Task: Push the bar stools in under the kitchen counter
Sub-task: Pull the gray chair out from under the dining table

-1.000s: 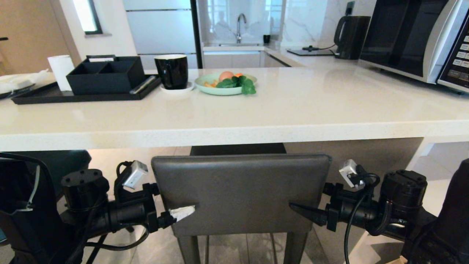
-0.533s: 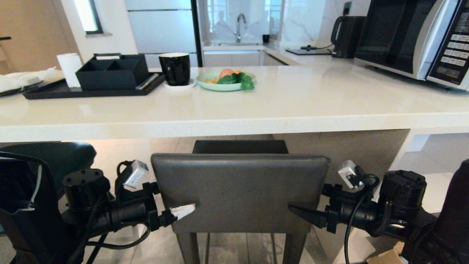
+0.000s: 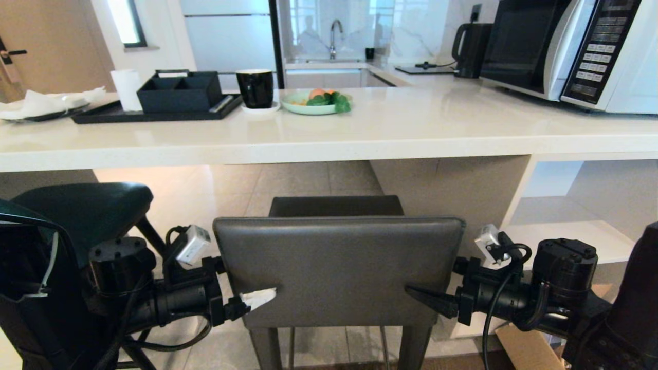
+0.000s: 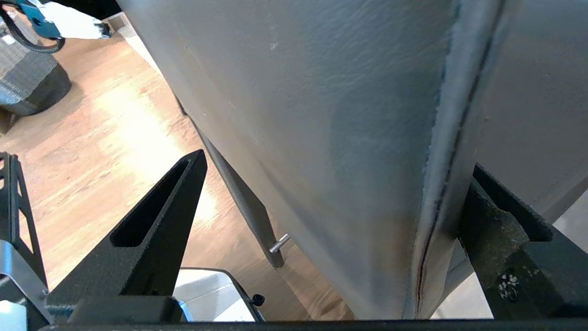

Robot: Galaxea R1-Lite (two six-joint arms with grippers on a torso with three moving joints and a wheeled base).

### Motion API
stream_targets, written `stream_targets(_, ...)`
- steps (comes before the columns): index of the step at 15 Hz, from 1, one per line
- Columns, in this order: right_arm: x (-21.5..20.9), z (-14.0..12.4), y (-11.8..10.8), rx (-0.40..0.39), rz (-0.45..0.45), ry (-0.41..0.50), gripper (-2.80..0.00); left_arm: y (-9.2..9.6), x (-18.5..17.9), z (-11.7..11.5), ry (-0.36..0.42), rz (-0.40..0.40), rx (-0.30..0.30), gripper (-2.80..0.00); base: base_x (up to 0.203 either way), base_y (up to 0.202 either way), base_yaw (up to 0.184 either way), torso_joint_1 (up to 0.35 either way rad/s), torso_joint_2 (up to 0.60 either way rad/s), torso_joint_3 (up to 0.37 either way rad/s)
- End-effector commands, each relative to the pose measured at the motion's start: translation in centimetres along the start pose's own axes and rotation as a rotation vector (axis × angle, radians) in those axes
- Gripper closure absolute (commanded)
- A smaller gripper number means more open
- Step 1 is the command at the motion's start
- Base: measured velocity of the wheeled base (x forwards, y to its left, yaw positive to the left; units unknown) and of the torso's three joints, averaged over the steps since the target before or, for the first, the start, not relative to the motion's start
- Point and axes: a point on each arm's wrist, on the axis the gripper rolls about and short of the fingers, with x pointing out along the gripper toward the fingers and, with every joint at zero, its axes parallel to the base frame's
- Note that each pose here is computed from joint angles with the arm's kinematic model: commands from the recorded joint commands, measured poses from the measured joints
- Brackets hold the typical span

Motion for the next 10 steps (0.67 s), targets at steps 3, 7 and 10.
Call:
stream_targets(3,-0.1,-0.1,0.1,-0.001,0.004,0.000,-2.80,-0.6,-0.1,0.0,0.003,0.002,0.001,-2.80,-0.193,0.000,-0.001,0.004,0.00,0.003)
stream_targets(7,-0.1,-0.1,0.3,0.001,0.003,0.004,-2.80,-1.0,-0.1,0.0,0.007,-0.005,0.000,-2.80,-0.194,0.000,0.000,0.004,0.00,0.000)
stream_targets(10,-0.2,0.0,0.4,-0.003,0.003,-0.001,-2.80,-1.4,0.0,0.0,0.010,0.002,0.001,-2.80,-0.193,0.000,-0.002,0.003,0.00,0.004)
